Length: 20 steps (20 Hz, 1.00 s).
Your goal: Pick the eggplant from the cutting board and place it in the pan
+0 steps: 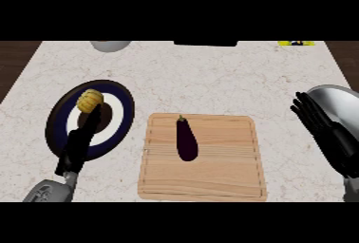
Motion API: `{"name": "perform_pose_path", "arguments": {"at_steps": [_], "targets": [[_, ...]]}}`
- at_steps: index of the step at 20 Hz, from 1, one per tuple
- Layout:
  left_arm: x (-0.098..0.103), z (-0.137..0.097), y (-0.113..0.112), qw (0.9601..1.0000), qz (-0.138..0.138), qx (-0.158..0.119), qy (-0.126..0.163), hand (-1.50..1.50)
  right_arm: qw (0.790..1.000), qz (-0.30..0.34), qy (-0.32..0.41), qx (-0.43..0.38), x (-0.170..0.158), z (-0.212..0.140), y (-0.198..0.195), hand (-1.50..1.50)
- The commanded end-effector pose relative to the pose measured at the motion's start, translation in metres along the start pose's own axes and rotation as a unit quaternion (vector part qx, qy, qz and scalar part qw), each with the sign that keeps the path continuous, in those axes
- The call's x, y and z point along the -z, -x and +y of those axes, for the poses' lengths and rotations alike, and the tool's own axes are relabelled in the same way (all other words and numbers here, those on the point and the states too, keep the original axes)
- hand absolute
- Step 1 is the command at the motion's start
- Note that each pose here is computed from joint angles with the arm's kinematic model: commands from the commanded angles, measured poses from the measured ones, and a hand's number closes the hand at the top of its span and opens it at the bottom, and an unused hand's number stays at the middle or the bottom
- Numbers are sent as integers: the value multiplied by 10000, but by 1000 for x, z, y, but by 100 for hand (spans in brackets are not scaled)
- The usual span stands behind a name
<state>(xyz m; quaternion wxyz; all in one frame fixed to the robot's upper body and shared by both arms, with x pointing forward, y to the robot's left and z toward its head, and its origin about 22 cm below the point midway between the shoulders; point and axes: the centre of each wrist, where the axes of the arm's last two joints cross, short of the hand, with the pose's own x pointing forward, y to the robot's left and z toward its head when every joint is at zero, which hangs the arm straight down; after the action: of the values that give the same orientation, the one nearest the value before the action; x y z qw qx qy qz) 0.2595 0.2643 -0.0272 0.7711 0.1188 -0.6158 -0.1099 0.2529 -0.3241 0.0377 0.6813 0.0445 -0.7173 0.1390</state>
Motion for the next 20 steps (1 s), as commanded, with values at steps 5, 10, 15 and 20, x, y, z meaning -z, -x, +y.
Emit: {"name": "perform_pose_path", "arguments": {"at_steps": [5,10,15,20], "targets": [[6,-57,-48,9831,-667,-1057,1340,0,9522,-791,-2150,-2018,79,94,-71,150],[4,-79,-61,9693,-560,-1551,1825,0,8831,-1742,-1854,-3942,109,128,-98,-150],[-7,-65,-52,9693,-329,-1737,1710,0,8519,-2272,-2436,-4041,142,210,-84,-150],[1,-65,-57,9700,-290,-1741,1671,0,7217,-795,-3276,-6045,154,223,-88,-150]]}}
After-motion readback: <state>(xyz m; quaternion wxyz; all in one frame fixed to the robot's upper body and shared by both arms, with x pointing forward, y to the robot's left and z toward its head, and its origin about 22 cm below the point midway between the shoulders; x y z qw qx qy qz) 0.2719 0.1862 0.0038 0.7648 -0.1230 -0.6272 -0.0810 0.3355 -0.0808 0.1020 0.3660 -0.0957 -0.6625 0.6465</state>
